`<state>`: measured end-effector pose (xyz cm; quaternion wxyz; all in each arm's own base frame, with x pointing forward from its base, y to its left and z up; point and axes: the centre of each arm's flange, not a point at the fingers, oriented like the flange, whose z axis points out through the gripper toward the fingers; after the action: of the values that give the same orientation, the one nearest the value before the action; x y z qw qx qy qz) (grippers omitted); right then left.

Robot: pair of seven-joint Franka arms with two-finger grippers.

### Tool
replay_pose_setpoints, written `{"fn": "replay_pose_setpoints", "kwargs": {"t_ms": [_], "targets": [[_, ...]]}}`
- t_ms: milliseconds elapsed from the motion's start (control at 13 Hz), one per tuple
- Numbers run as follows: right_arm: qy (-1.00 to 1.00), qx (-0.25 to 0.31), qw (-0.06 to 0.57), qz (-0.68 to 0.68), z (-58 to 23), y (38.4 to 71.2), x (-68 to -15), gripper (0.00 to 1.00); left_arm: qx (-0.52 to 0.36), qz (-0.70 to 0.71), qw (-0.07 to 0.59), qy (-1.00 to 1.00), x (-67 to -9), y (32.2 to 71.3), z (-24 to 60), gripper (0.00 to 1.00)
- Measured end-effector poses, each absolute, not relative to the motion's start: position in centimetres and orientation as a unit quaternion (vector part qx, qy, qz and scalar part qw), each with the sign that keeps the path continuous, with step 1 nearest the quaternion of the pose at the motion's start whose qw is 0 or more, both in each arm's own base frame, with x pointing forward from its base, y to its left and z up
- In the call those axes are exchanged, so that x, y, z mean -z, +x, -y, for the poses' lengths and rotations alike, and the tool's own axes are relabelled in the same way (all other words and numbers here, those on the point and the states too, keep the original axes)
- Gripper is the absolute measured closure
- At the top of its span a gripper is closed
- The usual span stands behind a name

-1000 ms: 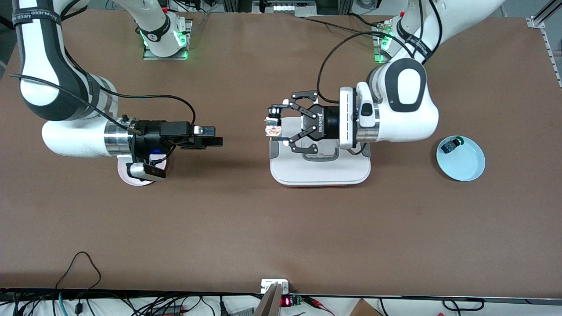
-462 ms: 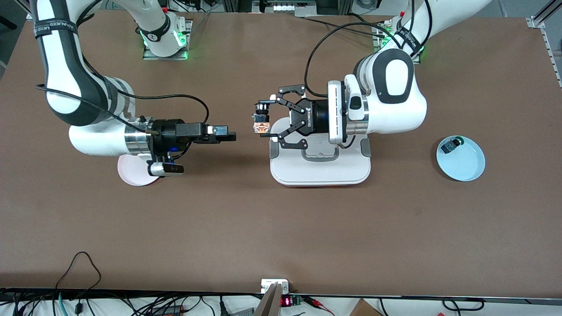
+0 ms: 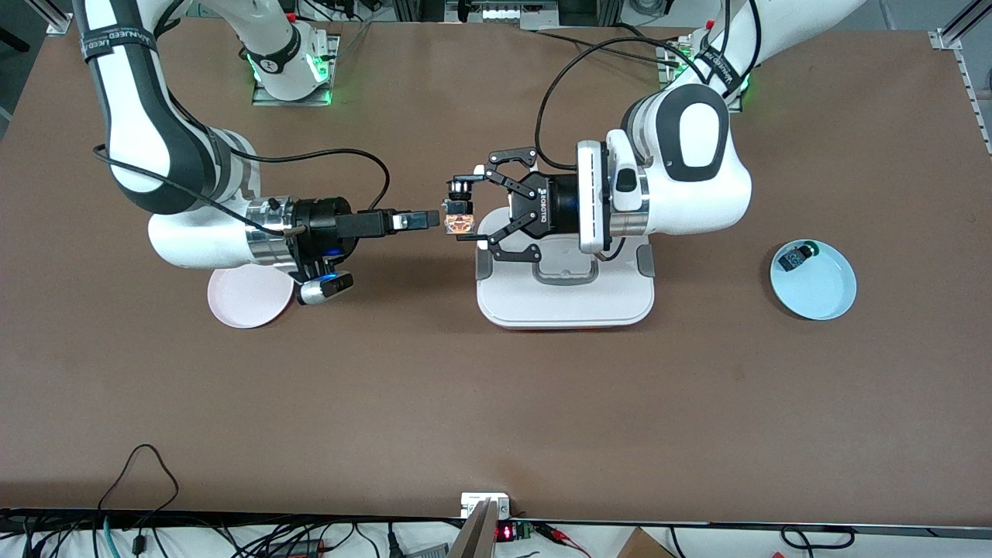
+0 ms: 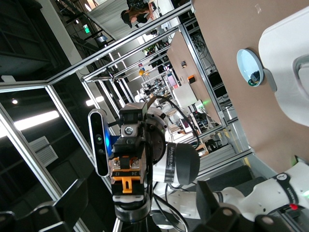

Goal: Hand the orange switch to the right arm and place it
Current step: 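Close the right gripper on the orange switch beside the left gripper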

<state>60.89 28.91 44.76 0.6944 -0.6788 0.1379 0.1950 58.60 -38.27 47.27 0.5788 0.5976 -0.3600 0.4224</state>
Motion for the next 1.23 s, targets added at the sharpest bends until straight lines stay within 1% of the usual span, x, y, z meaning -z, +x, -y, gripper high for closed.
{"fn": "replay_pose_setpoints", "kwargs": {"t_ms": [385,615,923,1077,1154,1231], "targets": [[-0.670,-0.197,0.700,-0.153,-30.9,60.4,-44.9,0.01,-0.423,0.352,0.583,0.598,-47.3,58.6,38.2,0.28],[-0.667,-0.207,0.697,-0.164,-32.4,59.8,-44.9,0.01,-0.426,0.360,0.574,0.599,-47.0,58.7,38.1,0.28],[-0.666,-0.208,0.697,-0.166,-32.5,59.9,-45.1,0.05,-0.425,0.373,0.565,0.601,-46.3,58.6,38.2,0.28],[-0.666,-0.207,0.697,-0.165,-32.5,59.9,-45.1,0.22,-0.425,0.374,0.565,0.601,-46.3,58.5,38.4,0.28],[-0.666,-0.207,0.697,-0.165,-32.5,59.9,-45.2,0.23,-0.425,0.374,0.564,0.601,-46.3,58.5,38.4,0.28],[-0.666,-0.207,0.697,-0.165,-32.5,59.9,-45.1,0.31,-0.425,0.374,0.564,0.601,-46.3,58.5,38.5,0.28]]}}
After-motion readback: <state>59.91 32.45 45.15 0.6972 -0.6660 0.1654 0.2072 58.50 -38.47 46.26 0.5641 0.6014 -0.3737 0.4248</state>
